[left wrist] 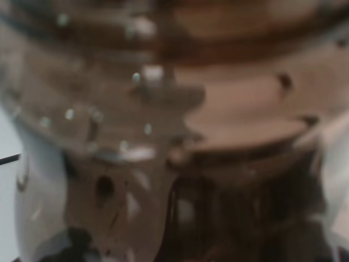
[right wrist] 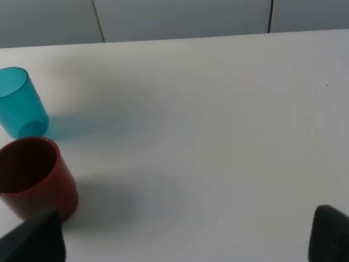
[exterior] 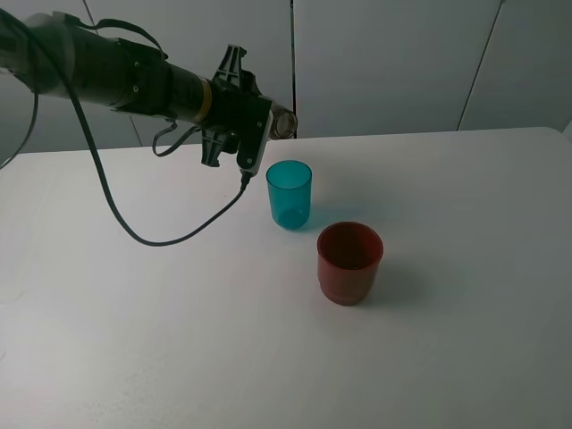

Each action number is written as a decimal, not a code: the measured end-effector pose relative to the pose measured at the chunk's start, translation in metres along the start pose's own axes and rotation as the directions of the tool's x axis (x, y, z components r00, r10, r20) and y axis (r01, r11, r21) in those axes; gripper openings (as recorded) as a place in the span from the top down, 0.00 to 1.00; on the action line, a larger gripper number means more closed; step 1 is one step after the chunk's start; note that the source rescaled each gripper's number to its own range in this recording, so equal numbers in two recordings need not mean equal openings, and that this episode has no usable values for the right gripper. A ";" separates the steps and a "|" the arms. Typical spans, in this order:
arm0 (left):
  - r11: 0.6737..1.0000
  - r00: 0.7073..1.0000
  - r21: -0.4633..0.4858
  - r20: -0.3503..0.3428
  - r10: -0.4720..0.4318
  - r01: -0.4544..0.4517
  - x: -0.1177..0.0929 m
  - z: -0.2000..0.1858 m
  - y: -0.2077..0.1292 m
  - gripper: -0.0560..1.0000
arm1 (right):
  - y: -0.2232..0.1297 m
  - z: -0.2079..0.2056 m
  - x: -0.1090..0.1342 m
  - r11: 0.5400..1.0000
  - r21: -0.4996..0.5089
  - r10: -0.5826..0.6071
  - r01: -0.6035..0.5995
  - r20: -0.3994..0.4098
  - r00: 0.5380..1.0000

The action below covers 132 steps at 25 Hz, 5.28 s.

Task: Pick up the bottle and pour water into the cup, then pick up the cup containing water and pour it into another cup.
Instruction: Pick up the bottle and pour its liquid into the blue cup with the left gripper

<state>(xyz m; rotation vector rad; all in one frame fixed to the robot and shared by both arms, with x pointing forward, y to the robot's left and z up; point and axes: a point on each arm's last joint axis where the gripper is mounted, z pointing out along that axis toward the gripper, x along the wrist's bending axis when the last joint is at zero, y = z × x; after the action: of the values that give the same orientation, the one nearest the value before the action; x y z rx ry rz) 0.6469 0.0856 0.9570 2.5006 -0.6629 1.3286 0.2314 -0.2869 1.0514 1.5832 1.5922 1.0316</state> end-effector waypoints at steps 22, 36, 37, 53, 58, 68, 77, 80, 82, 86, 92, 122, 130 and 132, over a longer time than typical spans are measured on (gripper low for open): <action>0.990 0.990 0.036 0.041 0.133 -0.134 -0.012 0.010 -0.002 0.92 | 0.000 0.000 0.000 1.000 0.000 0.000 0.000 0.000 1.000; 0.978 0.980 0.070 0.047 0.194 -0.196 -0.011 0.010 -0.004 0.92 | 0.000 0.000 0.000 1.000 0.000 0.000 0.000 0.000 1.000; 0.977 0.979 0.076 0.047 0.197 -0.200 -0.011 0.010 -0.003 0.92 | 0.000 0.000 0.000 1.000 0.000 0.000 0.000 0.000 1.000; 0.962 0.968 0.107 0.049 0.248 -0.252 -0.010 0.010 0.005 0.92 | 0.000 0.000 0.000 1.000 0.000 0.000 0.000 0.000 1.000; 0.954 0.962 0.122 0.051 0.269 -0.273 -0.010 0.009 0.004 0.92 | 0.000 0.000 0.000 1.000 0.000 0.000 0.000 0.000 1.000; 0.945 0.954 0.134 0.050 0.295 -0.299 -0.009 0.009 0.008 0.92 | 0.000 0.000 0.000 1.000 0.000 0.000 0.000 0.000 1.000; 0.943 0.954 0.146 0.052 0.295 -0.299 -0.009 0.009 0.006 0.92 | 0.000 0.000 0.000 1.000 0.000 0.000 0.000 0.000 1.000; 0.942 0.954 0.148 0.052 0.297 -0.301 -0.009 0.009 0.006 0.92 | 0.000 0.000 0.000 1.000 0.000 0.000 0.000 0.000 1.000; 0.940 0.952 0.152 0.053 0.300 -0.305 -0.009 0.009 0.006 0.92 | 0.000 0.000 0.000 1.000 0.000 0.000 0.000 0.000 1.000; 0.935 0.947 0.155 0.056 0.315 -0.320 -0.009 0.009 0.006 0.92 | 0.000 0.000 0.000 1.000 0.000 0.000 0.000 0.000 1.000; 0.931 0.945 0.161 0.058 0.321 -0.327 -0.009 0.009 0.005 0.92 | 0.000 0.000 0.000 1.000 0.000 0.000 0.000 0.000 1.000; 0.911 0.927 0.171 0.060 0.371 -0.376 -0.008 0.008 0.018 0.92 | 0.000 0.000 0.000 1.000 0.000 0.000 0.000 0.000 1.000; 0.894 0.913 0.186 0.070 0.402 -0.408 -0.007 0.008 0.016 0.92 | 0.000 0.000 0.000 1.000 0.000 0.000 0.000 0.000 1.000; 0.891 0.910 0.187 0.072 0.408 -0.415 -0.007 0.008 0.016 0.92 | 0.000 0.000 0.000 1.000 0.000 0.000 0.000 0.000 1.000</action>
<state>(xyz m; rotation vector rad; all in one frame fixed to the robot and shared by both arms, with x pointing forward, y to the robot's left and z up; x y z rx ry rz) 0.6410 0.0704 0.9464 2.6372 -1.1768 1.5650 0.2314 -0.2869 1.0514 1.5832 1.5922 1.0316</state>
